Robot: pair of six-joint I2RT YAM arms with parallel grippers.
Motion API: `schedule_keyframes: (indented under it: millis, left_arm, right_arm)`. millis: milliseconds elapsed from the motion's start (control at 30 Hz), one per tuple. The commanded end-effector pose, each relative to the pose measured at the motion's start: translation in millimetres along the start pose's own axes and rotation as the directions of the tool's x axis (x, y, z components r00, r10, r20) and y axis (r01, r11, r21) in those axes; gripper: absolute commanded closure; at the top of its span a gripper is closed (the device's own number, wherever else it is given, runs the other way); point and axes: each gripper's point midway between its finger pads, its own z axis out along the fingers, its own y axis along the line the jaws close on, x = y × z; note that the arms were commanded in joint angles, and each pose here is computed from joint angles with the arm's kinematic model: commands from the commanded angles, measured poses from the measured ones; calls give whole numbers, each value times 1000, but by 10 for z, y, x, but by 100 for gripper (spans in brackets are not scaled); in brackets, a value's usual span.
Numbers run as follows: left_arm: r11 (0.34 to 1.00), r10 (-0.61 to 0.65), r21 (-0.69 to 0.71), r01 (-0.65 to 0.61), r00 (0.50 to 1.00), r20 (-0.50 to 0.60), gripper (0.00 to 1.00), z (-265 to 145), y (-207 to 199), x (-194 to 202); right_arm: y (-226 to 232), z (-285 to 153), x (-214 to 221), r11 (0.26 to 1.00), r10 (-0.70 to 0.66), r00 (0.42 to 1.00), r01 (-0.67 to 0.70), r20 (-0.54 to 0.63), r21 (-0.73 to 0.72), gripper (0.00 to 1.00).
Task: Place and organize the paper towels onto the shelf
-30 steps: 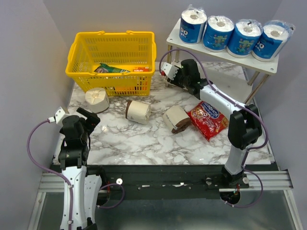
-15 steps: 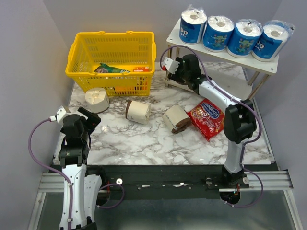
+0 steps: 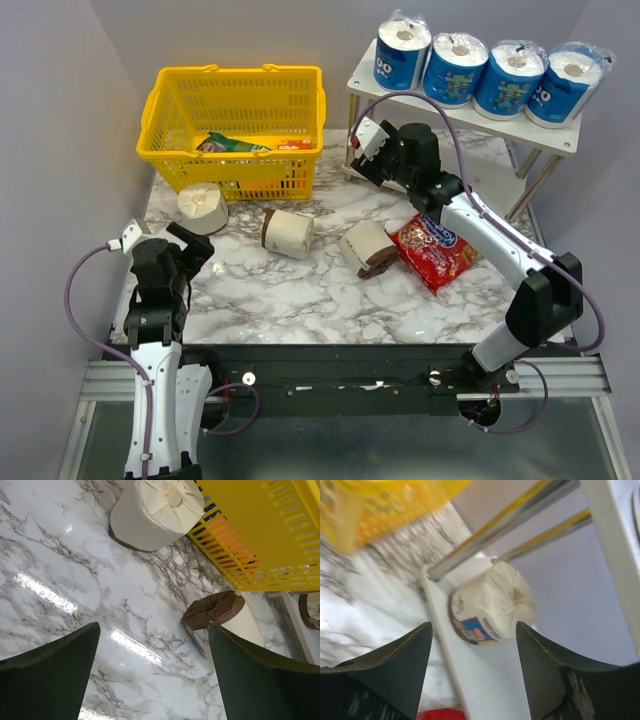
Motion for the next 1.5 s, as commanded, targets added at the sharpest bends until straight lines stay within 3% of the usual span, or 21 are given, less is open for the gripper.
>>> schedule_keyframes:
  millis: [0, 100, 200, 333, 567, 733, 833, 867, 933, 967, 1100, 1267, 1467]
  left_arm:
    - [993, 35, 109, -32, 999, -23, 1, -29, -179, 48]
    - [984, 53, 173, -45, 998, -42, 1, -66, -285, 93]
    - [964, 82, 257, -64, 995, -58, 1, -103, -424, 147]
    - [936, 130, 338, -101, 989, -65, 1, -187, -581, 201]
    - [908, 187, 407, -97, 965, -186, 4, -317, -858, 575]
    - [908, 217, 407, -100, 943, -253, 5, -341, -996, 868]
    - [905, 234, 412, -111, 937, -262, 5, -375, -1073, 988]
    - [906, 234, 408, -111, 935, -266, 5, -375, -1071, 1019]
    - [909, 230, 401, -111, 937, -263, 5, -386, -1092, 1038]
    - [911, 229, 397, -112, 937, -262, 5, -390, -1089, 1040]
    - [918, 220, 380, -115, 944, -247, 5, -425, -1059, 986]
    - [926, 210, 356, -124, 954, -214, 4, -444, -971, 899]
    - [915, 216, 387, -116, 950, -226, 4, -412, -1029, 984]
  right_arm:
    - [505, -211, -3, 940, 295, 954, -301, -63, -163, 25]
    - [878, -404, 297, 879, 374, 901, -420, -220, -224, 30]
    - [1029, -604, 634, 855, 439, 841, -499, -318, -141, 33]
    - [1059, -767, 977, 824, 537, 761, -566, -364, 33, 35]
    - [1524, -982, 1159, 712, 633, 641, -702, -433, 3, 39]
    - [1874, -1067, 962, 621, 669, 595, -777, -445, -104, 40]
    - [2153, -1103, 653, 488, 721, 541, -840, -433, -238, 40]
    - [2219, -1115, 581, 433, 751, 489, -872, -443, -229, 40]
    - [2393, -1159, 451, 412, 754, 481, -877, -447, -248, 40]
    - [2413, -1174, 407, 384, 777, 443, -896, -446, -221, 40]
    - [2606, -1270, 620, 373, 809, 390, -919, -440, -130, 40]
    - [2758, -1487, 985, 382, 829, 385, -920, -405, -93, 40]
    - [2835, -1615, 827, 410, 819, 441, -897, -367, -163, 40]
